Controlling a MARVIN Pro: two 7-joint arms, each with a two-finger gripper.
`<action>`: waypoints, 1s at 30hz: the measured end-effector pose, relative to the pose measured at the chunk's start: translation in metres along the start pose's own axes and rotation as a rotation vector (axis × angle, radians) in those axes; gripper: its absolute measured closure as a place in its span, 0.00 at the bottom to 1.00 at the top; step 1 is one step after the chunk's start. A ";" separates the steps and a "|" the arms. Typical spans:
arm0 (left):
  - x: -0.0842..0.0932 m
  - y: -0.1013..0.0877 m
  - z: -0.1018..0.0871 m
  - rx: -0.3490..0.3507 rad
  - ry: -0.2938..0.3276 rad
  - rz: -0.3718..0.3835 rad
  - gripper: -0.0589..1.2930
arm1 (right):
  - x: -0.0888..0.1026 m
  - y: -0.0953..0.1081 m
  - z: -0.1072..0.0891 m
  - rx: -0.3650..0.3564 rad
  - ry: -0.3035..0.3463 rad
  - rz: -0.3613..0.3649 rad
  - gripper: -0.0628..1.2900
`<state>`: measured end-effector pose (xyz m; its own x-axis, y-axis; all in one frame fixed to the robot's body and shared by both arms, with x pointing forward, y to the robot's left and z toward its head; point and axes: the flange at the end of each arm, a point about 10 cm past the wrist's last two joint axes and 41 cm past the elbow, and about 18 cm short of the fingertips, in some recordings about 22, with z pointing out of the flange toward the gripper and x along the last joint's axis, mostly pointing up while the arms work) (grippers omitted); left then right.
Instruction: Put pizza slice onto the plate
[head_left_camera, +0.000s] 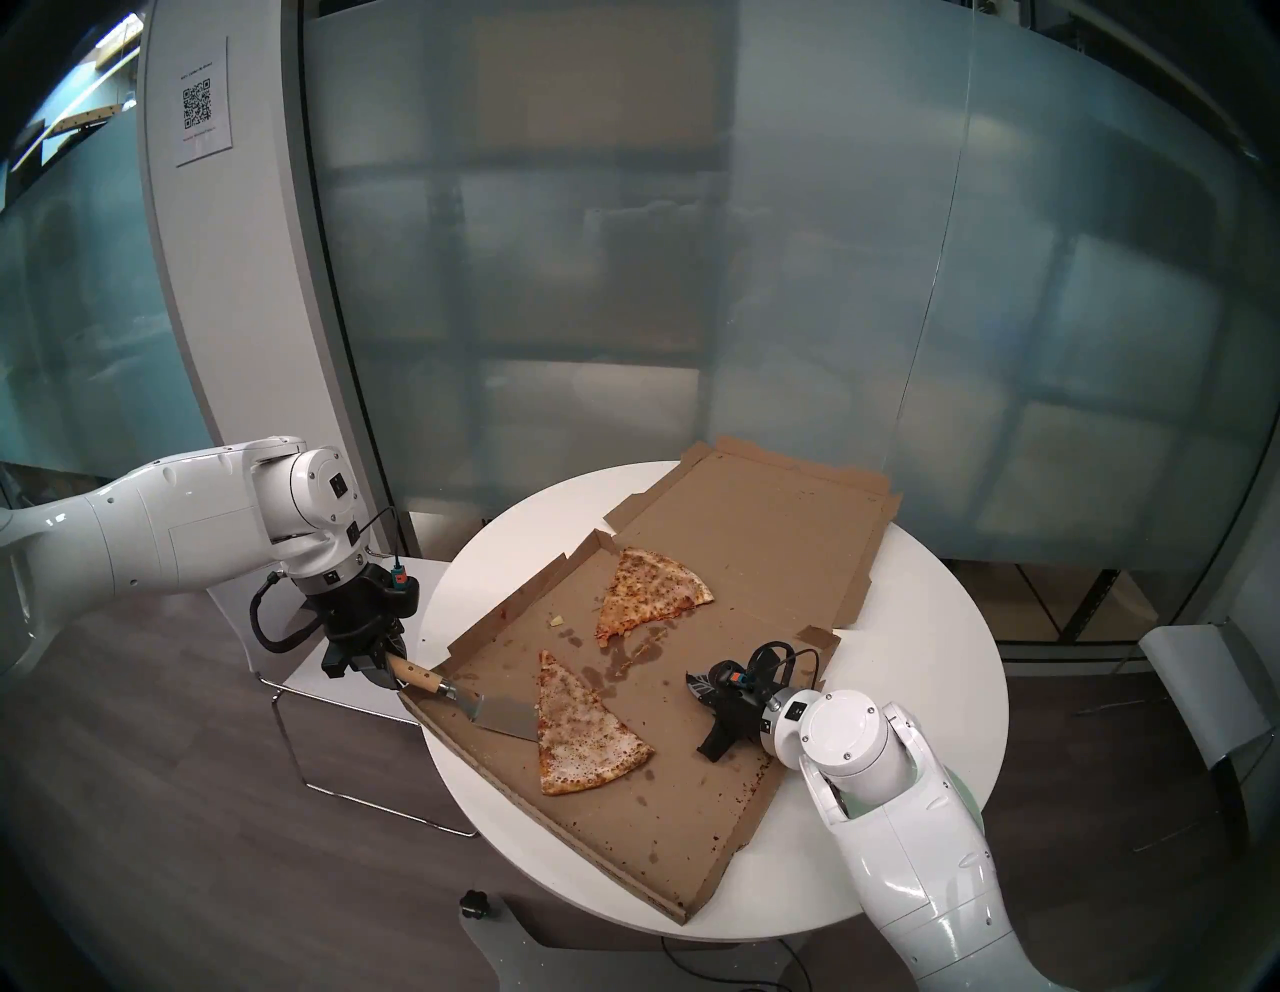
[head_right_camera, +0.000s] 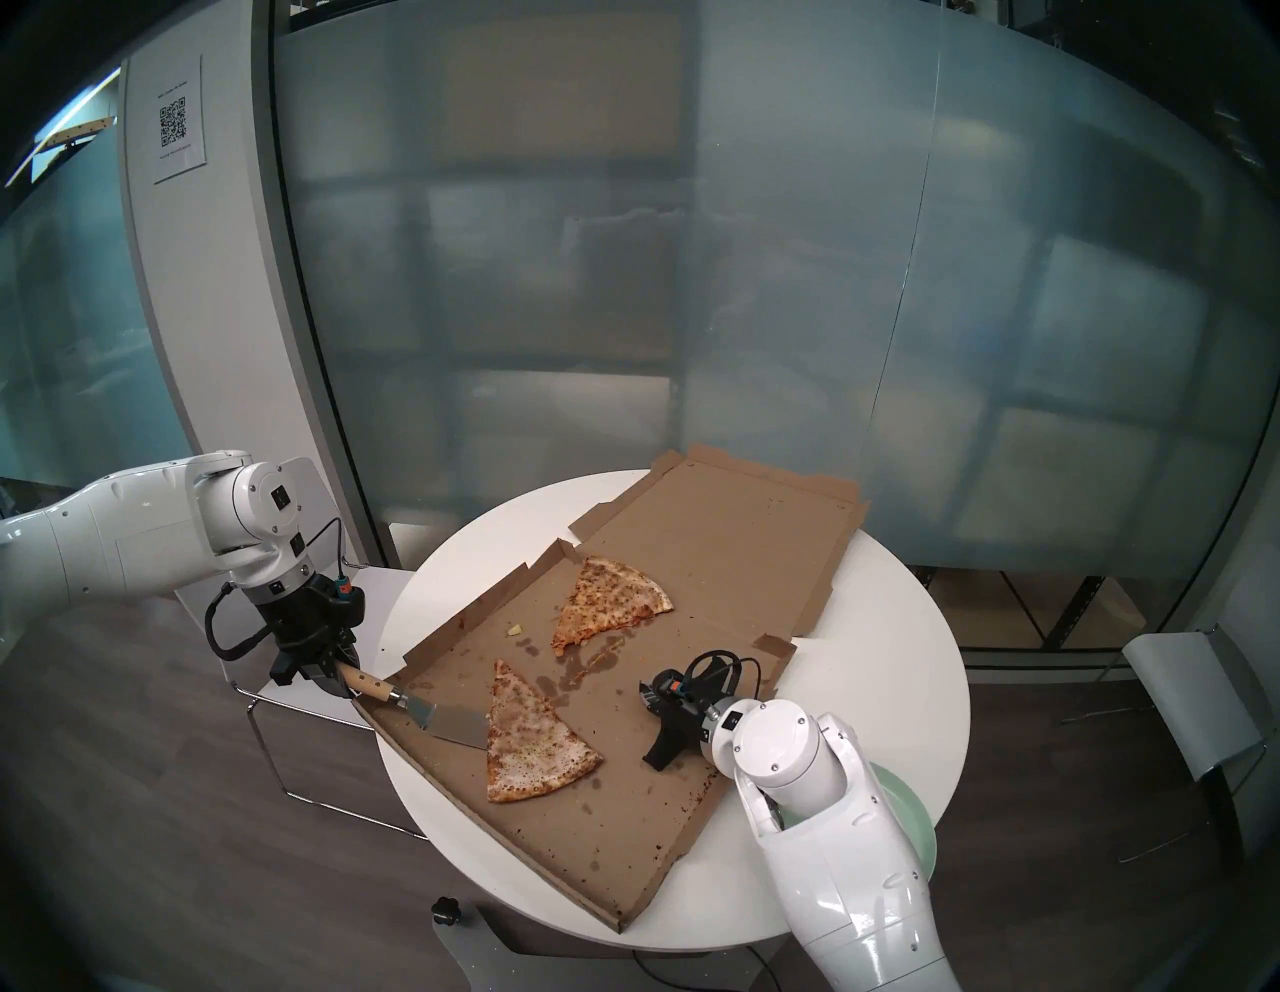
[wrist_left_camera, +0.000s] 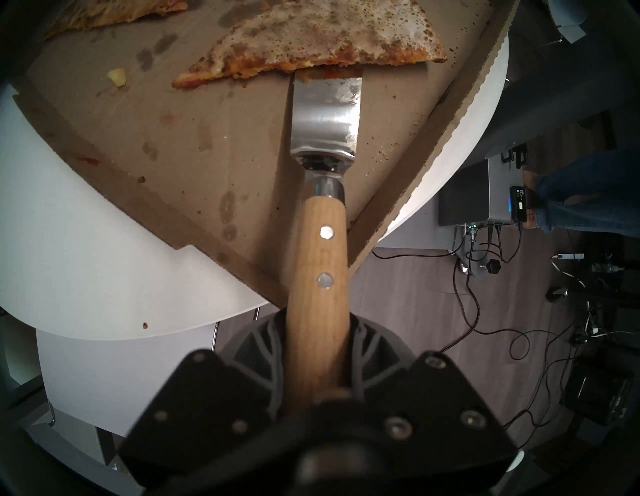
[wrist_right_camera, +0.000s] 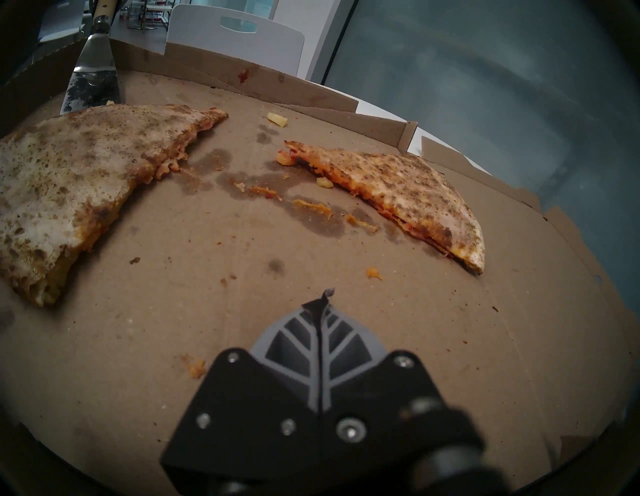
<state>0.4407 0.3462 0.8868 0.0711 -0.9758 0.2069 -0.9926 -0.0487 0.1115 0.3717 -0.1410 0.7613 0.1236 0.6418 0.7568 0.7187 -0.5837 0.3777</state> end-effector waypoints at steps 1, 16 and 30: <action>0.001 0.000 0.000 0.001 0.001 0.000 0.76 | 0.000 0.000 0.000 0.000 0.000 0.000 0.97; 0.011 -0.002 0.004 0.007 0.007 -0.001 0.77 | 0.000 0.002 0.003 0.005 0.002 0.003 0.97; 0.015 -0.006 0.017 0.002 0.013 -0.009 0.77 | 0.001 0.004 0.007 0.013 0.007 0.004 0.97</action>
<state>0.4459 0.3282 0.8728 0.0813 -0.9725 0.2182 -0.9921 -0.0579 0.1115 0.3795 -0.1389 0.7598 0.1215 0.6361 0.7620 0.7269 -0.5797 0.3680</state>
